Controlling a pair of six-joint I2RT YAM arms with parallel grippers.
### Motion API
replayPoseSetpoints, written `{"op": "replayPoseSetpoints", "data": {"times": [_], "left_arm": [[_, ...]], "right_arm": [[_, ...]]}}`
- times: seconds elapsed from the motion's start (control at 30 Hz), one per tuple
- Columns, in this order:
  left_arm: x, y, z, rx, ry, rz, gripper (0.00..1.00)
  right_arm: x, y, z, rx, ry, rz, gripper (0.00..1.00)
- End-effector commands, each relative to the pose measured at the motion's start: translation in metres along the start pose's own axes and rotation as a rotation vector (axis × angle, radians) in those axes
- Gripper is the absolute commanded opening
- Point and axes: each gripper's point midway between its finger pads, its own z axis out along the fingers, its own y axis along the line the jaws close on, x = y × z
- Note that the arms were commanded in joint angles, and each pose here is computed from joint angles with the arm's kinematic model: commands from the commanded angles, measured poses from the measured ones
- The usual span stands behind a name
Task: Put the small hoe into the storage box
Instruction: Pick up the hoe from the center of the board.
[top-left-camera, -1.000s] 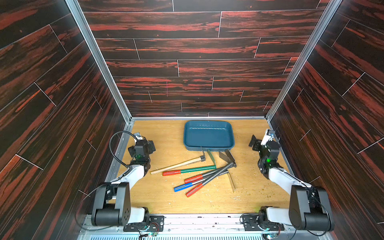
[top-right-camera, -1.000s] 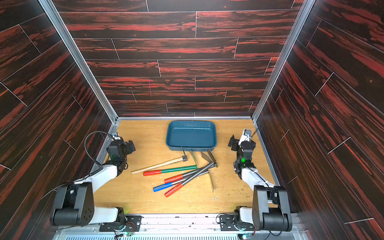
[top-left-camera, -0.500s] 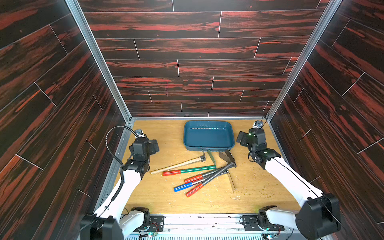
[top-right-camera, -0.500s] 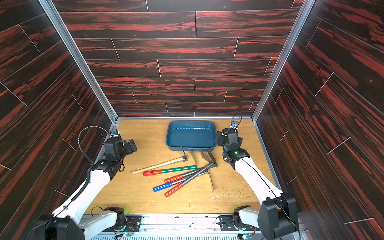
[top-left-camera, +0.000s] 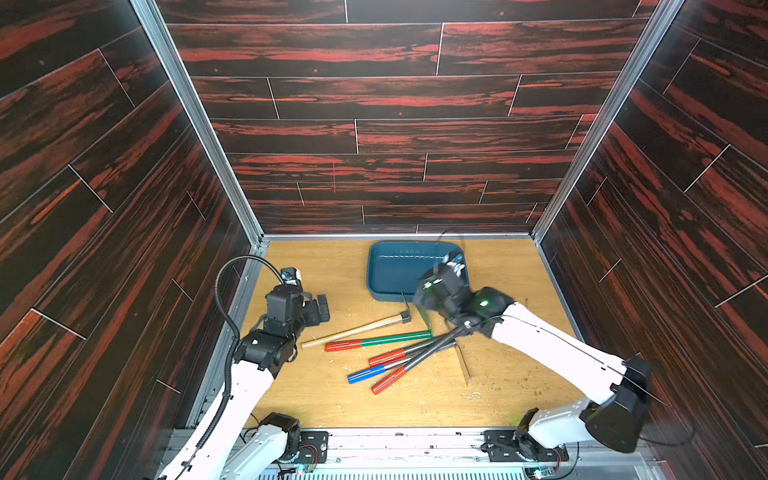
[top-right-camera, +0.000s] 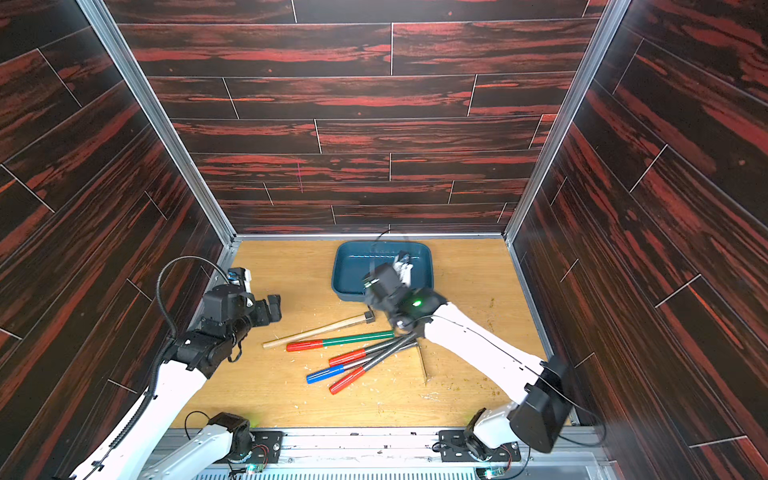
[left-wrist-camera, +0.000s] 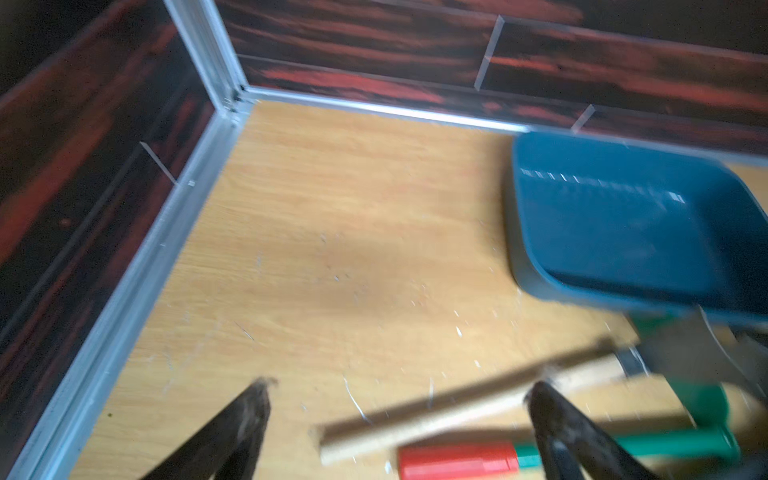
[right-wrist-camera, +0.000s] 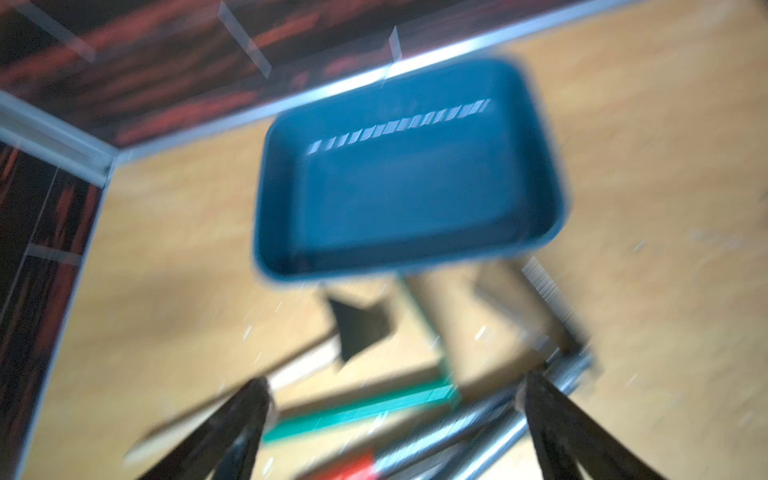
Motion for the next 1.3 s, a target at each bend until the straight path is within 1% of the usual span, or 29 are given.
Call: {"op": "replayPoseSetpoints", "data": {"times": [0.0,0.1,0.27,0.53,0.67,0.8,0.83,0.9,0.97,1.03,1.27], "left_arm": [[0.018,-0.005,-0.011,0.015,0.081,0.041,1.00],[0.025,-0.009,-0.019,0.038,0.096,0.059,1.00],[0.035,-0.017,-0.028,0.089,0.114,0.081,1.00],[0.060,-0.034,-0.030,0.181,0.138,0.100,1.00],[0.065,-0.044,-0.025,0.221,0.150,0.118,1.00],[0.063,-0.056,-0.021,0.248,0.161,0.122,1.00],[0.059,-0.060,-0.021,0.260,0.141,0.120,1.00],[0.058,-0.068,-0.018,0.282,0.128,0.114,1.00],[0.063,-0.076,-0.014,0.299,0.137,0.116,1.00],[0.067,-0.084,-0.010,0.304,0.146,0.133,1.00],[0.074,-0.110,0.000,0.325,0.146,0.182,1.00]], "right_arm": [[0.028,-0.002,-0.006,0.067,0.053,0.063,0.98],[0.051,0.015,-0.011,0.011,0.096,0.099,0.98],[0.083,0.026,-0.014,-0.007,0.152,0.130,0.95],[0.125,0.019,-0.004,-0.043,0.260,0.208,0.92],[0.143,0.008,0.001,-0.046,0.294,0.258,0.91],[0.155,-0.001,0.006,-0.017,0.318,0.274,0.90],[0.156,-0.002,0.007,-0.013,0.321,0.277,0.90],[0.162,-0.006,0.009,0.000,0.329,0.291,0.85],[0.165,-0.009,0.011,0.006,0.331,0.302,0.83],[0.167,-0.013,0.012,0.014,0.330,0.318,0.78],[0.176,-0.021,0.019,0.030,0.345,0.351,0.77]]}}
